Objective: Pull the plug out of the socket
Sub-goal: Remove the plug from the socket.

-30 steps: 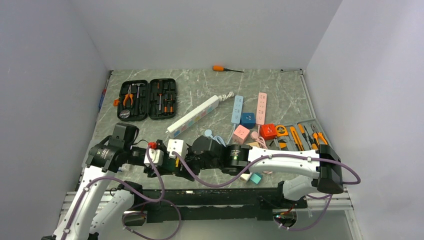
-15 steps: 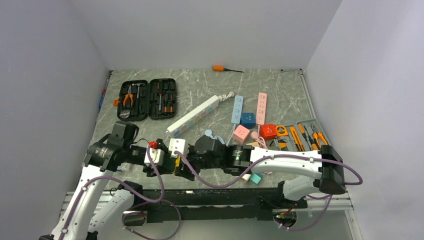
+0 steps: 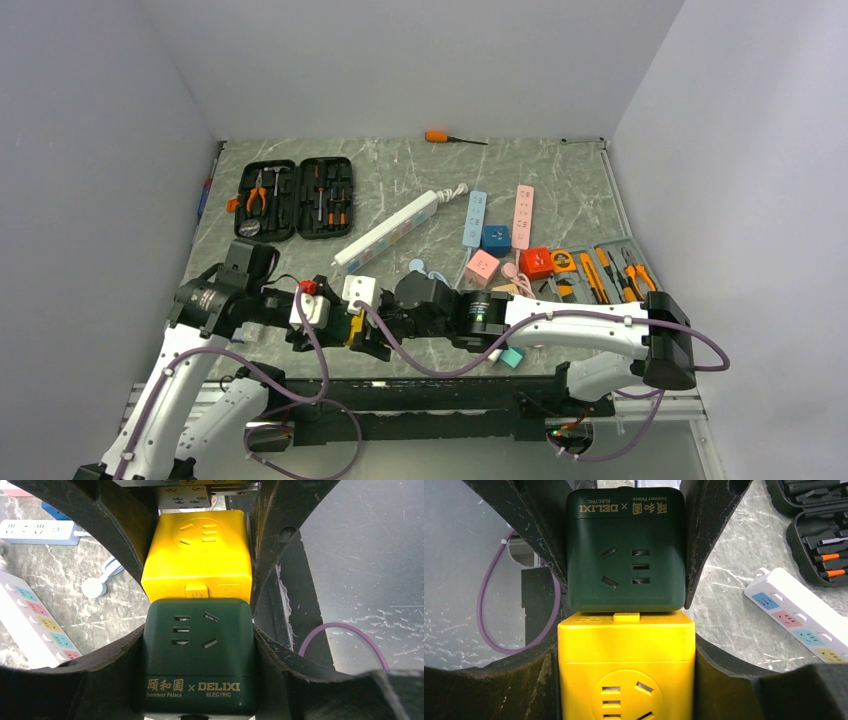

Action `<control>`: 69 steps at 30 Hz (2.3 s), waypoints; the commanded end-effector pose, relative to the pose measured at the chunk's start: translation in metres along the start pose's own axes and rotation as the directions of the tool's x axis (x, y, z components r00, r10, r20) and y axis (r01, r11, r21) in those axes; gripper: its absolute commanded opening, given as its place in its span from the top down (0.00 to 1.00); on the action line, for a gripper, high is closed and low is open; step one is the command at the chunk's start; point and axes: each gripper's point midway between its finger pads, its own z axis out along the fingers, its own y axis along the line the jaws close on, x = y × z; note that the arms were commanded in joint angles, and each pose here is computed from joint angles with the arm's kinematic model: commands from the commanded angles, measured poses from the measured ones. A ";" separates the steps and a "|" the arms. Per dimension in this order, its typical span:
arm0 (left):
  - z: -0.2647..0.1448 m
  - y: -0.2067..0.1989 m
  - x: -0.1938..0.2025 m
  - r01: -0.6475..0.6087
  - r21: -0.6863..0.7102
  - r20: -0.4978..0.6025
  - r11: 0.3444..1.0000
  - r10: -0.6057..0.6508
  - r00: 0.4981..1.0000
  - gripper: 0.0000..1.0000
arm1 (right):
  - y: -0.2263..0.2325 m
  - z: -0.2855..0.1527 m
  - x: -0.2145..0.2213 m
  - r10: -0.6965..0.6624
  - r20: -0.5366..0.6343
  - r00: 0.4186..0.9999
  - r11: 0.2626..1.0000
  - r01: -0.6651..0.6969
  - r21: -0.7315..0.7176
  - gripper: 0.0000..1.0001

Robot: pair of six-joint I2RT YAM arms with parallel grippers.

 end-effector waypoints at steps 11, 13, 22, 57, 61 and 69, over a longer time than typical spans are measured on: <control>-0.023 0.030 0.025 -0.119 -0.157 -0.219 0.980 0.083 0.972 1.00 | 0.015 -0.034 0.026 0.068 -0.063 0.996 0.997 -0.071 -0.037 1.00; -0.023 0.032 0.025 -0.117 -0.167 -0.221 0.979 0.078 0.972 1.00 | 0.015 -0.035 0.027 0.076 -0.062 0.995 0.996 -0.078 -0.034 1.00; -0.026 0.040 0.034 -0.103 -0.221 -0.254 0.970 0.045 0.966 1.00 | 0.015 -0.037 0.036 0.115 -0.064 0.991 0.993 -0.117 -0.019 1.00; -0.037 0.047 0.035 -0.126 -0.279 -0.292 0.952 0.041 0.956 1.00 | 0.011 -0.069 0.083 0.241 -0.124 0.963 0.969 -0.231 0.087 0.39; -0.038 0.049 0.036 -0.127 -0.285 -0.293 0.950 0.040 0.955 1.00 | 0.009 -0.079 0.091 0.263 -0.117 0.958 0.962 -0.251 0.111 0.39; -0.037 0.055 0.043 -0.103 -0.302 -0.300 0.948 0.008 0.954 1.00 | -0.025 -0.091 0.104 0.291 -0.062 0.955 0.913 -0.257 0.318 0.85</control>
